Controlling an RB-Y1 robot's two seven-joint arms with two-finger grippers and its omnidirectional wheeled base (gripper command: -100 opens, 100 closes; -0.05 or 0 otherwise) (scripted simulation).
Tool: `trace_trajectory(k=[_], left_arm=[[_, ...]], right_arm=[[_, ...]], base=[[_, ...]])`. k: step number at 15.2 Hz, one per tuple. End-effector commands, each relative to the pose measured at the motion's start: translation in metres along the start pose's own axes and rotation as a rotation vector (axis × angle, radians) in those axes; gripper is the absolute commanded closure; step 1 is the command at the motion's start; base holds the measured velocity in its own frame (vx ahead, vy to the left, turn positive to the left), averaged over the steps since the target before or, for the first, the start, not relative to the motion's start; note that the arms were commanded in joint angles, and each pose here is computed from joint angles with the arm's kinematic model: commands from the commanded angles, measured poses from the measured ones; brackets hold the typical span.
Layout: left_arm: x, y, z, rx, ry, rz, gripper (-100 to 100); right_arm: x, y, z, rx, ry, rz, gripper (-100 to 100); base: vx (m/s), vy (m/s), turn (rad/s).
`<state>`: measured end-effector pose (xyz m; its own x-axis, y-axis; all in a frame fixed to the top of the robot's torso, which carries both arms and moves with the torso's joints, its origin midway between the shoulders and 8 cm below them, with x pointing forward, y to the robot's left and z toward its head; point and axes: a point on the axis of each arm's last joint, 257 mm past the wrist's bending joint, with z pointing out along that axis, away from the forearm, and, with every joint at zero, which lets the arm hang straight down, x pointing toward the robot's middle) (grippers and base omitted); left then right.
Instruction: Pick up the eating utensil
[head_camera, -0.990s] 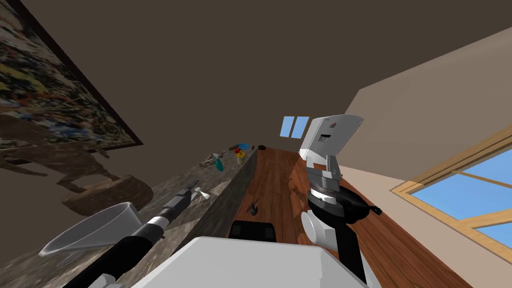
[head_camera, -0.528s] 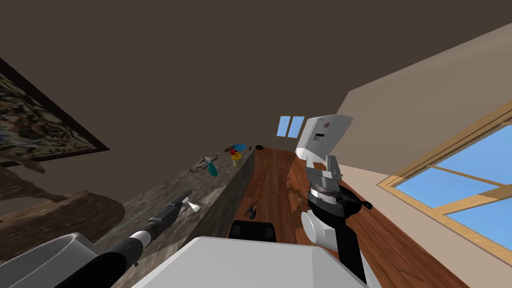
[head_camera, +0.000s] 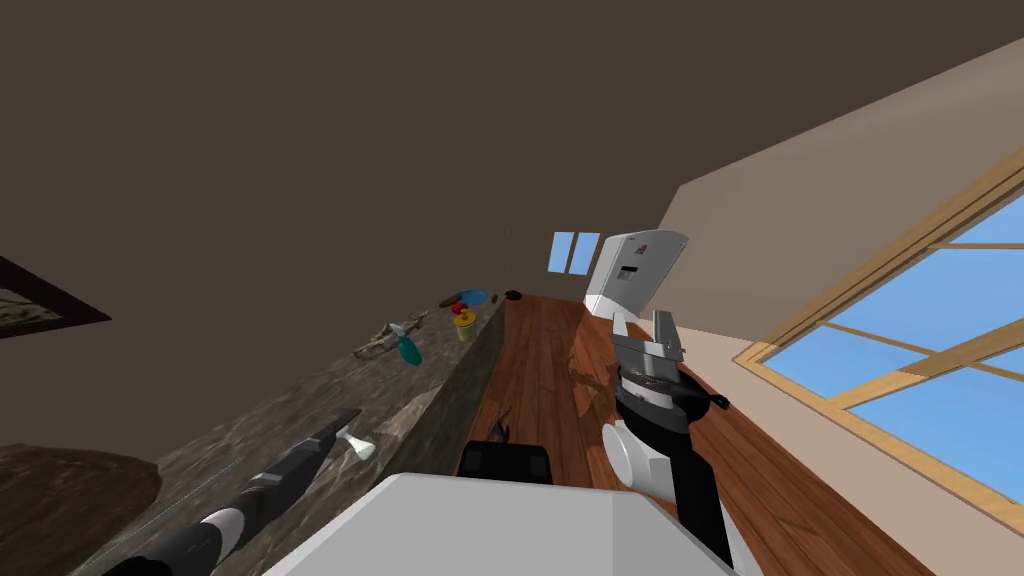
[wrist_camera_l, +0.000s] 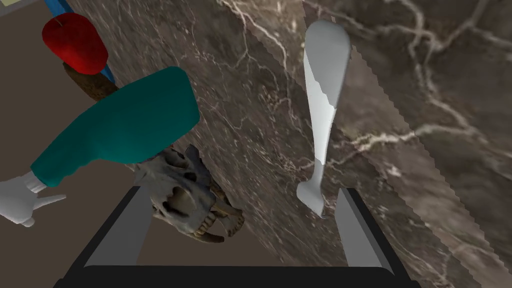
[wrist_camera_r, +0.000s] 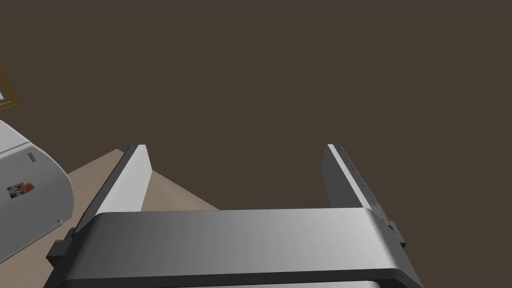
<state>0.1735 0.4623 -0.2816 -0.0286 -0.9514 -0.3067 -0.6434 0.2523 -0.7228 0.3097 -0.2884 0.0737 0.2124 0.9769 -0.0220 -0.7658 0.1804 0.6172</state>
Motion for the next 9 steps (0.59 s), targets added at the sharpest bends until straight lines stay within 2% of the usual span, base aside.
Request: trace_trajectory(k=[1,2,3,4,5,6,7,9], left_arm=[[-0.002,0.015,-0.006,-0.057,0.005,0.008,-100],[-0.004,0.031,-0.014,-0.117,0.012,0.014,-100],[-0.004,0.032,-0.014,-0.119,0.012,0.014,-100],[-0.006,0.046,-0.021,-0.173,0.019,0.02,-100],[-0.006,0.048,-0.022,-0.179,0.019,0.02,-100],[-0.007,0.062,-0.03,-0.233,0.027,0.024,-100],[-0.007,0.064,-0.031,-0.237,0.027,0.024,-100],[-0.008,0.089,-0.048,-0.337,0.043,0.03,-100]], right_arm=[[0.0,0.0,0.0,0.0,0.0,0.0,0],[0.0,0.0,0.0,0.0,0.0,0.0,0],[0.0,0.0,0.0,0.0,0.0,0.0,0],[0.0,0.0,0.0,0.0,0.0,0.0,0],[0.0,0.0,0.0,0.0,0.0,0.0,0],[0.0,0.0,0.0,0.0,0.0,0.0,0],[0.0,0.0,0.0,0.0,0.0,0.0,0],[0.0,0.0,0.0,0.0,0.0,0.0,0]], base=[[0.097,0.012,-0.097],[0.079,0.016,-0.11],[0.061,0.014,-0.08],[0.094,0.001,-0.14],[0.104,-0.001,-0.119],[0.105,0.011,-0.137],[0.093,0.018,-0.099],[0.113,0.004,-0.155]])
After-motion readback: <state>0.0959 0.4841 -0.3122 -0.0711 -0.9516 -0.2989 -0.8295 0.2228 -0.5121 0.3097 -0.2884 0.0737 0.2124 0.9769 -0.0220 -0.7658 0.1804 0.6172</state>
